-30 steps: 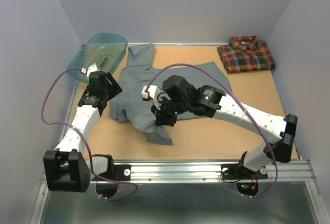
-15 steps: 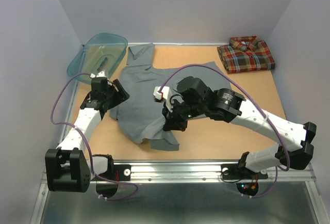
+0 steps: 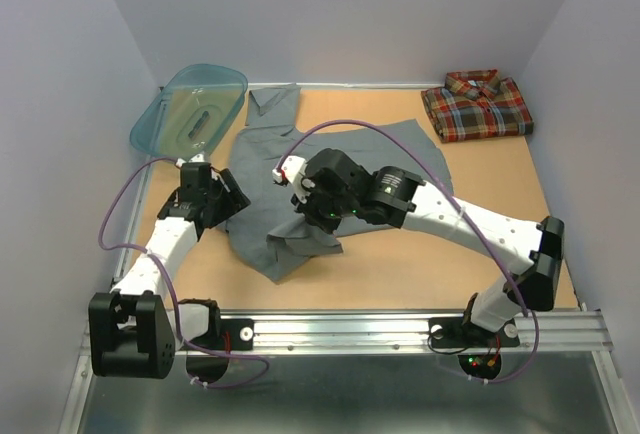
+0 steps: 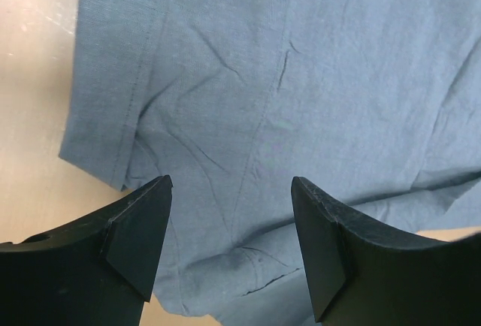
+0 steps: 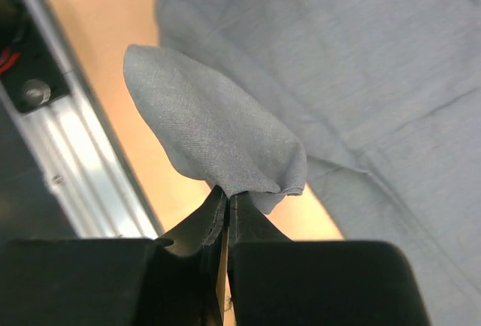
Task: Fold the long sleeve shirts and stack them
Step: Fold the shirt
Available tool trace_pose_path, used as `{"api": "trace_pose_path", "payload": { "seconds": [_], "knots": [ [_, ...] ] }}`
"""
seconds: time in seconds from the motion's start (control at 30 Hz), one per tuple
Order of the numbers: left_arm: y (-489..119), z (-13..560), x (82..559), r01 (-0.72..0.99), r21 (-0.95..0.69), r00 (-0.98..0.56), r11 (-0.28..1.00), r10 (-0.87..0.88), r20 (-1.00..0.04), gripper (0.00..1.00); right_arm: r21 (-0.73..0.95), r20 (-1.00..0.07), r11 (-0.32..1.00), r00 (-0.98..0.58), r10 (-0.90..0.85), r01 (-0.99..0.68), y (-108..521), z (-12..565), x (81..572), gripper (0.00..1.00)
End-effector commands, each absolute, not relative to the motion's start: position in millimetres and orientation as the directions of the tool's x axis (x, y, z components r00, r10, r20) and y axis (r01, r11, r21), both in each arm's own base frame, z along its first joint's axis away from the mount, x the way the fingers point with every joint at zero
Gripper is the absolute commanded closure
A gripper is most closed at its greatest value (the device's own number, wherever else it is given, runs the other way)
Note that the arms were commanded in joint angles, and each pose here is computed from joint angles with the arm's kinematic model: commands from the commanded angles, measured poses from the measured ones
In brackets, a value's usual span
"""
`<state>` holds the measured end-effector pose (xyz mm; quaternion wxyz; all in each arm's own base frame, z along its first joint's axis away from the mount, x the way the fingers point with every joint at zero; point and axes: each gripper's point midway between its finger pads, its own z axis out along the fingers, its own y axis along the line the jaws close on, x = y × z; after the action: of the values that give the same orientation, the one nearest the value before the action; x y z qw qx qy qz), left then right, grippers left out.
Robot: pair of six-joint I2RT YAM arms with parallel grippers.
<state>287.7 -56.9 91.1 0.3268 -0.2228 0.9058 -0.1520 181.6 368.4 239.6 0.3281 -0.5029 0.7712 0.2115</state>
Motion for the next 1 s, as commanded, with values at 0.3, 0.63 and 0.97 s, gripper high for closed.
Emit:
{"api": "trace_pose_path", "payload": {
  "seconds": [0.3,0.63,0.97],
  "knots": [
    [-46.0,76.6,285.8,-0.365,-0.353,-0.698,0.862,-0.504,-0.509,0.25,-0.187,-0.881,0.595,-0.135,-0.454,-0.782,403.8,322.2,285.4,0.99],
    [-38.2,77.7,283.6,-0.389,-0.334,-0.676,0.858,-0.512,-0.53,0.25,-0.21,-0.899,0.678,-0.133,-0.417,-0.705,404.3,312.5,334.6,0.99],
    [-37.0,99.2,278.0,-0.387,-0.366,-0.635,0.846,-0.533,-0.56,0.25,-0.209,-0.886,0.615,-0.12,-0.448,-0.76,429.6,278.6,341.8,0.94]
  ]
}}
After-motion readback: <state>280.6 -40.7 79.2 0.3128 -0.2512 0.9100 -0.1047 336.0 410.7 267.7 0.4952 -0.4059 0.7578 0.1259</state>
